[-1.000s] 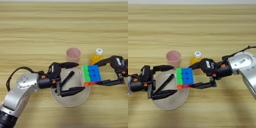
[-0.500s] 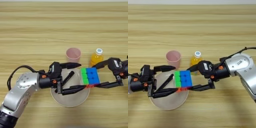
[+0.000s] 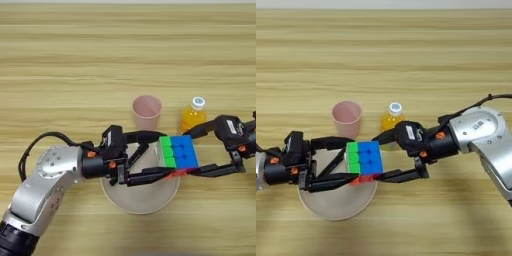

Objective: Move the objects on the table

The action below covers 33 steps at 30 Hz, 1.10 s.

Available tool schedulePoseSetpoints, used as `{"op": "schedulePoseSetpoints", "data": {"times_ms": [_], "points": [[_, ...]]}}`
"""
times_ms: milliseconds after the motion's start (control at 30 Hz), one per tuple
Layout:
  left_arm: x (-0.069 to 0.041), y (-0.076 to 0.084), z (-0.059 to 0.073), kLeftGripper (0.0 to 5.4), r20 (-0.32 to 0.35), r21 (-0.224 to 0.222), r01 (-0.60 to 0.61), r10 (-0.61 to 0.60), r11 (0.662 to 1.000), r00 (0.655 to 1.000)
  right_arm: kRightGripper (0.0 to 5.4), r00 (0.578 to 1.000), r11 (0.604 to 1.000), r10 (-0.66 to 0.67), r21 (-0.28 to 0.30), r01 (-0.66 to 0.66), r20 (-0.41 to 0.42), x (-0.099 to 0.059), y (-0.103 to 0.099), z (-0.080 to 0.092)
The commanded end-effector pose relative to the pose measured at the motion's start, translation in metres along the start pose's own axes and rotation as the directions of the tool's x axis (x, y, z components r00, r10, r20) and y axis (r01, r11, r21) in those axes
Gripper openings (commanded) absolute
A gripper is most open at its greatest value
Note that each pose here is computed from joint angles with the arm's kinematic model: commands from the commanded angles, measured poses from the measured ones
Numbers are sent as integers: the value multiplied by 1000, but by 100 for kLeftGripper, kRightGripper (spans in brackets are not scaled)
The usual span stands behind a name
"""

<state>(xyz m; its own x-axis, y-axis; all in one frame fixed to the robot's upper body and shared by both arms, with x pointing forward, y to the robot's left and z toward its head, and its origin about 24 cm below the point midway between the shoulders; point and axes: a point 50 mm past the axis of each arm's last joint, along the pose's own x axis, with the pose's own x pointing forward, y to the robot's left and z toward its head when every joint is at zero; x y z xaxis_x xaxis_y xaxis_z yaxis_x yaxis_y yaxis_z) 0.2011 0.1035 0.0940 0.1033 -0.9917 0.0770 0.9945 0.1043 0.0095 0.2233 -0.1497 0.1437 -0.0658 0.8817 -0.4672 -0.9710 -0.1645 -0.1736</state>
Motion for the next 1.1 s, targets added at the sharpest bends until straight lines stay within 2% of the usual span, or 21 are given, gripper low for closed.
{"op": "schedulePoseSetpoints", "data": {"times_ms": [33,500,533,833,1000,1100], "points": [[3,-1,1,327,-11,2,22,-22,1000,1000,331,1000,999,-3,-32,4,17,2,-4,9],[2,2,1,327,-5,2,6,-6,1000,1000,331,1000,1000,-7,-27,8,26,1,-5,10],[2,2,0,327,-4,2,5,-5,1000,1000,360,1000,1000,-8,-26,8,25,1,-5,10],[3,4,-1,327,-4,5,-3,3,1000,1000,456,999,1000,-11,-24,11,34,0,-6,10],[3,5,-1,327,-4,9,-4,4,1000,1000,527,999,1000,-11,-22,12,39,-1,-7,10],[1,6,-2,327,-9,13,-14,15,1000,1000,540,999,1000,-13,-22,14,47,-2,-7,11]]}}
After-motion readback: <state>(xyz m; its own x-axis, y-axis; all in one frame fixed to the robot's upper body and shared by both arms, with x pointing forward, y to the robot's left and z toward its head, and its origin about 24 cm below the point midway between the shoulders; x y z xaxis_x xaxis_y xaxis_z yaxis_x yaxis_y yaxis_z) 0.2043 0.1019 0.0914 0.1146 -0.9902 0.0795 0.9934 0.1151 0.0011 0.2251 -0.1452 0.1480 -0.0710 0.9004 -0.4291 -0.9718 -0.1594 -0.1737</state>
